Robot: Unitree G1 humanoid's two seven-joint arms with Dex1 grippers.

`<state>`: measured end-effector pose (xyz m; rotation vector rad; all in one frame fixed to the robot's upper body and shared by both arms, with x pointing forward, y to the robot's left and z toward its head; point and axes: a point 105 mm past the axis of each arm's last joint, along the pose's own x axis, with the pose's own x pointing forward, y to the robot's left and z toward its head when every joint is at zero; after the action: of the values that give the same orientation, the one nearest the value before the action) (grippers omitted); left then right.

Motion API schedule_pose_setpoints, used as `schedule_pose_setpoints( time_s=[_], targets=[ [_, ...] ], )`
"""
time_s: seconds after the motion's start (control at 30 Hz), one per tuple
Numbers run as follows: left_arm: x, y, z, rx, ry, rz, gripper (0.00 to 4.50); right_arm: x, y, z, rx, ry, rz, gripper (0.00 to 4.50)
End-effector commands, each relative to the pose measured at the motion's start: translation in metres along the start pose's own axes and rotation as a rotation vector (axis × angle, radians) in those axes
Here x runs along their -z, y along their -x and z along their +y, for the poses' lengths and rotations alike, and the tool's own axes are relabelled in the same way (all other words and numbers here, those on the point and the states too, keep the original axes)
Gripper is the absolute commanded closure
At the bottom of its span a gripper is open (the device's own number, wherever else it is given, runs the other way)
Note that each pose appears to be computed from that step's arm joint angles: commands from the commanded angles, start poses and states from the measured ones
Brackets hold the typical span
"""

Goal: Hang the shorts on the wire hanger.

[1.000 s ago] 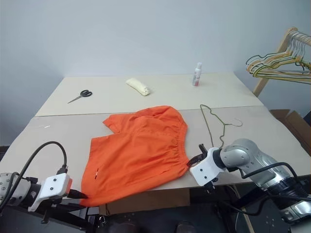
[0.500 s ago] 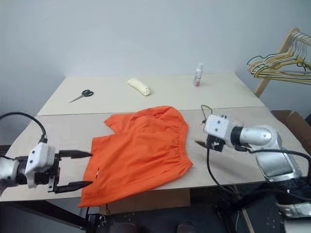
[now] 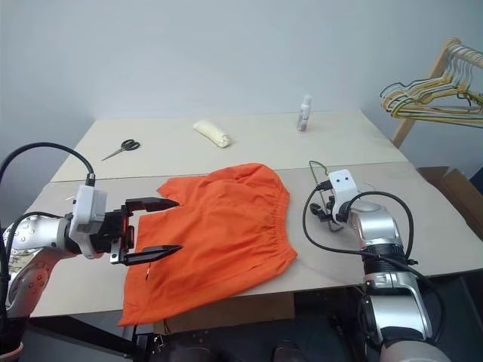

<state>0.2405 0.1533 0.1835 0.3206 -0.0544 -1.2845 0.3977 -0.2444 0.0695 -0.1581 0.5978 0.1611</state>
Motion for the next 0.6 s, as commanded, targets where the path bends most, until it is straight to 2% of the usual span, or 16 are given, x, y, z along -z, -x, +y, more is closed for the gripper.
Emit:
schedule_pose_setpoints(
  time_s=[0.03,0.23,0.6],
  targets=[
    [-0.003,-0.001,0.0,0.011,-0.032,0.007,0.05,-0.013,0.002,-0.007,-0.02,-0.039,-0.054,0.13],
    [0.0,-0.001,-0.003,0.013,-0.032,0.014,0.05,-0.011,0.003,0.002,-0.1,0.011,-0.07,0.13],
    [0.004,-0.005,-0.005,0.02,-0.031,0.029,0.05,0.026,-0.004,0.016,-0.116,-0.015,0.128,0.13]
  ],
)
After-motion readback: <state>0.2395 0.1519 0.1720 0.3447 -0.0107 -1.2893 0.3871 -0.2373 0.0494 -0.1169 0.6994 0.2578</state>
